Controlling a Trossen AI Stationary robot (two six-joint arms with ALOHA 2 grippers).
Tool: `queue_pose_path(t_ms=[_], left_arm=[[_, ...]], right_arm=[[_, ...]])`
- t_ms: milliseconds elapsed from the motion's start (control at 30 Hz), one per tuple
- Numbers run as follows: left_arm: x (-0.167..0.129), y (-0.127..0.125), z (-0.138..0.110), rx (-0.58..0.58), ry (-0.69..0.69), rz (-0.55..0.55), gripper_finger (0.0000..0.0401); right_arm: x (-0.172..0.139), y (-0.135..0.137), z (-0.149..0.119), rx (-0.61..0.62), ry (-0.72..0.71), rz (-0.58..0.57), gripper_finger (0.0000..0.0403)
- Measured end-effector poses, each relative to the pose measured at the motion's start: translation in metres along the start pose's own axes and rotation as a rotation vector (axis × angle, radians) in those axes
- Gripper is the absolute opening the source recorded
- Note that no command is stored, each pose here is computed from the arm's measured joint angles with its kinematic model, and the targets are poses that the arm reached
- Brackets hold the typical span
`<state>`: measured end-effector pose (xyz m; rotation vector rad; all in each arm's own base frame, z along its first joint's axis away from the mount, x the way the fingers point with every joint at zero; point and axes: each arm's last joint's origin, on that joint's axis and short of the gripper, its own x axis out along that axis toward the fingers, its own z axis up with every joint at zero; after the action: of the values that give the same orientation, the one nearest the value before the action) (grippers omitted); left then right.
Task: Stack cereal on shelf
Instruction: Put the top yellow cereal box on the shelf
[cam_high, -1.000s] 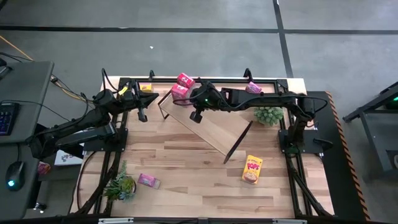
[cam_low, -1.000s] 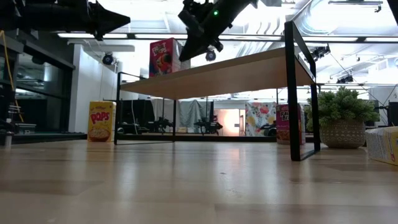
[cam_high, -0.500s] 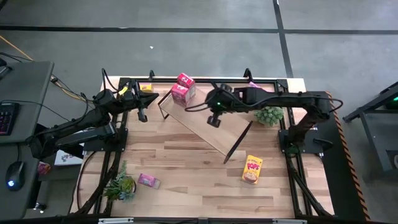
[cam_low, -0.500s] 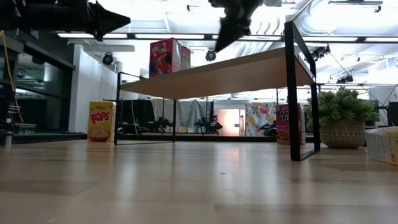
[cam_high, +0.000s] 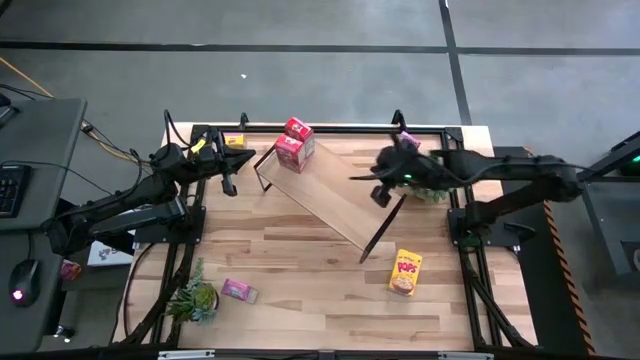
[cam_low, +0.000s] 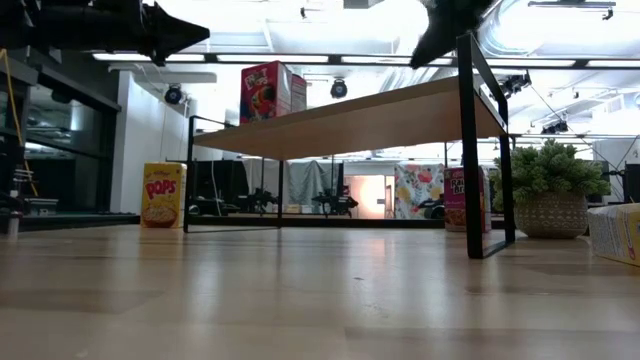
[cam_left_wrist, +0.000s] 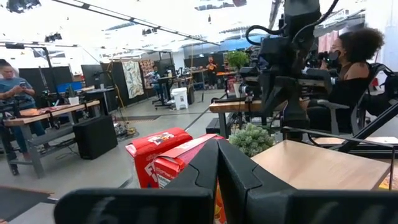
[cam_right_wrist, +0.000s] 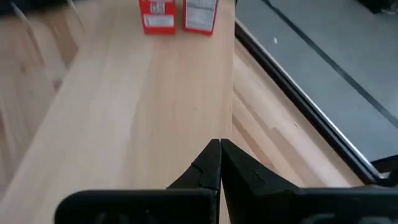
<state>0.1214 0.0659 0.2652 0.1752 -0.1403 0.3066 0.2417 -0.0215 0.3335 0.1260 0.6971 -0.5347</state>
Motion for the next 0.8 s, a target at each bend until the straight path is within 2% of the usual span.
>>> queue_pose_path(t_ms=[300, 367, 467, 533, 600, 700, 800], left_arm=[[0.000, 0.002, 0.000, 0.018, 0.011, 0.070, 0.0000], [0.000, 0.004, -0.001, 0.014, 0.020, 0.135, 0.0001], [-0.002, 0.009, -0.006, 0.013, 0.090, 0.336, 0.0009], [-0.003, 0.012, -0.010, 0.043, 0.155, 0.463, 0.0025], [-0.003, 0.015, -0.013, 0.075, 0.205, 0.536, 0.0049], [0.003, 0.020, 0.001, 0.106, 0.300, 0.548, 0.0095], [0.015, 0.030, 0.024, 0.091, 0.460, 0.562, 0.0143]], right_arm=[[-0.025, -0.011, -0.026, 0.101, -0.218, 0.090, 0.0000], [-0.025, -0.012, -0.029, 0.104, -0.227, 0.096, 0.0000], [-0.023, -0.012, -0.033, 0.104, -0.214, 0.092, 0.0000], [-0.021, -0.011, -0.034, 0.101, -0.205, 0.089, 0.0000], [-0.020, -0.011, -0.034, 0.100, -0.202, 0.089, 0.0000], [-0.019, -0.010, -0.033, 0.097, -0.202, 0.088, 0.0000], [-0.017, -0.009, -0.033, 0.095, -0.201, 0.086, 0.0000]])
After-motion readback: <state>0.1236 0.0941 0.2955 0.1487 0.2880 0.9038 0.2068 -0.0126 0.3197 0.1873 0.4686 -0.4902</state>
